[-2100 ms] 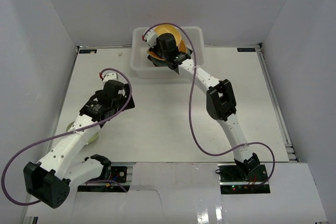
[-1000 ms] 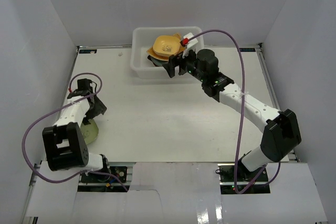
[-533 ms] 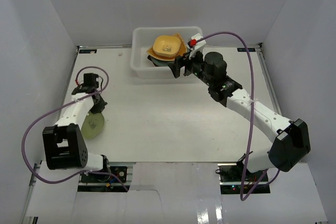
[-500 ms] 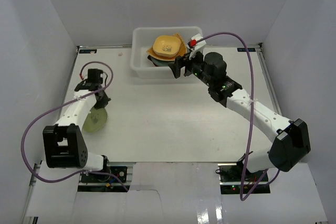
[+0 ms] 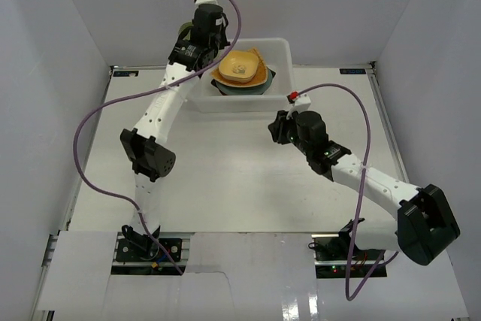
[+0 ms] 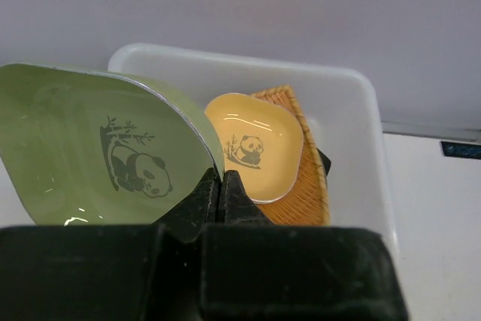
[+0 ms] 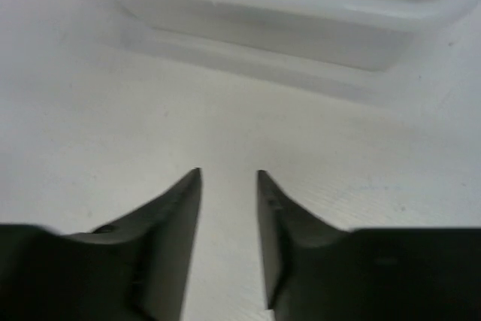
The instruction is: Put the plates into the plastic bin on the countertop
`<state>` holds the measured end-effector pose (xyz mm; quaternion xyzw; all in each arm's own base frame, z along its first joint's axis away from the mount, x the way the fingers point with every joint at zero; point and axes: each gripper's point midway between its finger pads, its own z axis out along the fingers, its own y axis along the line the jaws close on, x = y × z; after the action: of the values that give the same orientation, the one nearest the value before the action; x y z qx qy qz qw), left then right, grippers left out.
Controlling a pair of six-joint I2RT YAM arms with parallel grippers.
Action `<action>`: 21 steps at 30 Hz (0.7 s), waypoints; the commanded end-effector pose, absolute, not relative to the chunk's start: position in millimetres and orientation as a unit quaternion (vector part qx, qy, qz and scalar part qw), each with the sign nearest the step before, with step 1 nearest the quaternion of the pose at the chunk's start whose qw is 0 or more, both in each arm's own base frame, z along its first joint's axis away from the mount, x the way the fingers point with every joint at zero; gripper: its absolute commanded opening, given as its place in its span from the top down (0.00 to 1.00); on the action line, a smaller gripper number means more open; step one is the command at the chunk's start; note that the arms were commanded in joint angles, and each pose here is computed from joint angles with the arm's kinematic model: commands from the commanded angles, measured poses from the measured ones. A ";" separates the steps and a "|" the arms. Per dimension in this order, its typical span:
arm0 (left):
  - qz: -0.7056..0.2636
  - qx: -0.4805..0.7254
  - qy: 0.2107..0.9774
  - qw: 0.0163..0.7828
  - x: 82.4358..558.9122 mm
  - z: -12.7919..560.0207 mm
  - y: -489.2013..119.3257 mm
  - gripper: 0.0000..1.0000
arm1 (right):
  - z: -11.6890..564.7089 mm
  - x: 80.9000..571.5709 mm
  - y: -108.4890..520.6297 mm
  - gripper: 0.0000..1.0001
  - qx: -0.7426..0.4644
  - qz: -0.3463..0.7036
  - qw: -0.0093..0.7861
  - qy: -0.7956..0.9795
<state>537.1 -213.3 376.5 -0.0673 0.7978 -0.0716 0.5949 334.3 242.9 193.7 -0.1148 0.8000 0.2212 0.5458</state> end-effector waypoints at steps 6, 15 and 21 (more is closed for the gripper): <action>-0.138 -0.001 0.736 0.663 603.4 361.1 -278.5 1.00 | 188.8 291.3 231.1 0.79 -0.080 0.273 0.537 0.794; -0.164 0.063 0.731 0.659 623.4 305.8 -328.1 1.00 | 163.9 269.0 244.9 0.78 -0.114 0.286 0.504 0.807; -0.152 0.078 0.750 0.639 628.1 270.4 -333.3 1.00 | 161.1 267.7 247.1 0.77 -0.119 0.285 0.502 0.808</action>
<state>625.9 -330.6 241.4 0.0702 0.7749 -0.1391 0.6125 265.7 242.7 152.5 -0.1214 0.8189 0.2739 0.4895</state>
